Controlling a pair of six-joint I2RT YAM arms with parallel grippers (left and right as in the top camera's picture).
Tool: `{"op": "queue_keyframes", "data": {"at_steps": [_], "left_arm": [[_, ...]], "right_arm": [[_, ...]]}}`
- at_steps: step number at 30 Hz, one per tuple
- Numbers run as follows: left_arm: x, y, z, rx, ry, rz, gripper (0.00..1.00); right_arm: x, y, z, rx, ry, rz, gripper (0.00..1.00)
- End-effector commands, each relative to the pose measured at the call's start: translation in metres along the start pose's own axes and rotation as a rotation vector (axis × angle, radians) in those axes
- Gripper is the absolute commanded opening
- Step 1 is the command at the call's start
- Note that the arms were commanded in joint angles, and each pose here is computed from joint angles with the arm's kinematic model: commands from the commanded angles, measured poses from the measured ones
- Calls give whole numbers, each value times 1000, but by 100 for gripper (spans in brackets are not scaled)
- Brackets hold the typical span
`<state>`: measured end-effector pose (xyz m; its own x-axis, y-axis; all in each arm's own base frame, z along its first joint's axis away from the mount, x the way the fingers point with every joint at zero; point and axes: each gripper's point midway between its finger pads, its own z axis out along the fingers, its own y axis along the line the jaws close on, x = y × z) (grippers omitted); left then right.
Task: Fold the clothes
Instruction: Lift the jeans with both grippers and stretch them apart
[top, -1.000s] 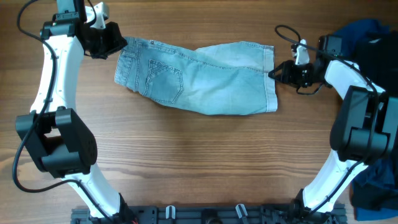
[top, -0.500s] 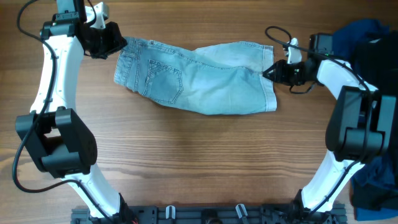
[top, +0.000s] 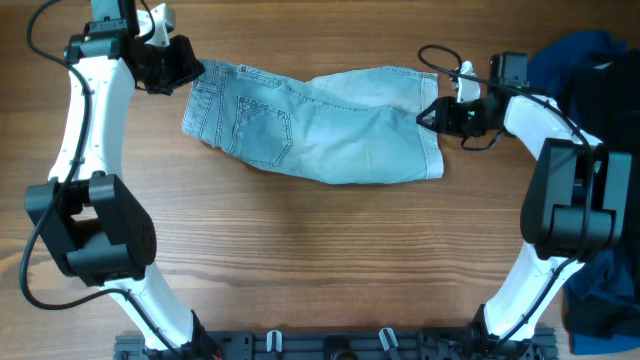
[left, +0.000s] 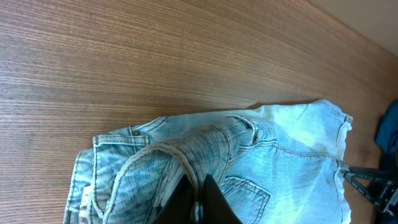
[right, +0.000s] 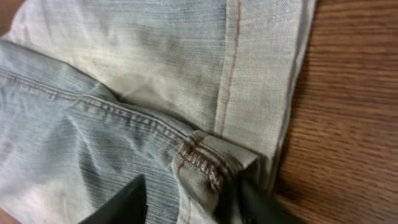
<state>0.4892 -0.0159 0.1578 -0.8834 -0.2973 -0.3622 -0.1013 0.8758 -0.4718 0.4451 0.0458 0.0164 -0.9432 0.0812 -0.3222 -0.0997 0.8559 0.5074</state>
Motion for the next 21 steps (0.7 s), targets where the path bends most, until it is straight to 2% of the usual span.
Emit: {"op": "queue_keyframes", "data": {"at_steps": [1,7,13,15,21], "left_arm": [[-3,-4,-6,14,-15,7,6],[-3,-4,-6,14,-15,8,6],[-3,-4,-6,14,-15,8,6],[-3,-4,-6,14,-15,8,6],[-7,-5,-6,17,-30,15,4]], "right_arm": [[9,-10,5,48,28,11,47],[9,-9,6,47,29,10,28],[10,-7,7,46,33,6,26],[9,-7,7,46,32,6,5],[6,-5,4,31,20,-19,4]]}}
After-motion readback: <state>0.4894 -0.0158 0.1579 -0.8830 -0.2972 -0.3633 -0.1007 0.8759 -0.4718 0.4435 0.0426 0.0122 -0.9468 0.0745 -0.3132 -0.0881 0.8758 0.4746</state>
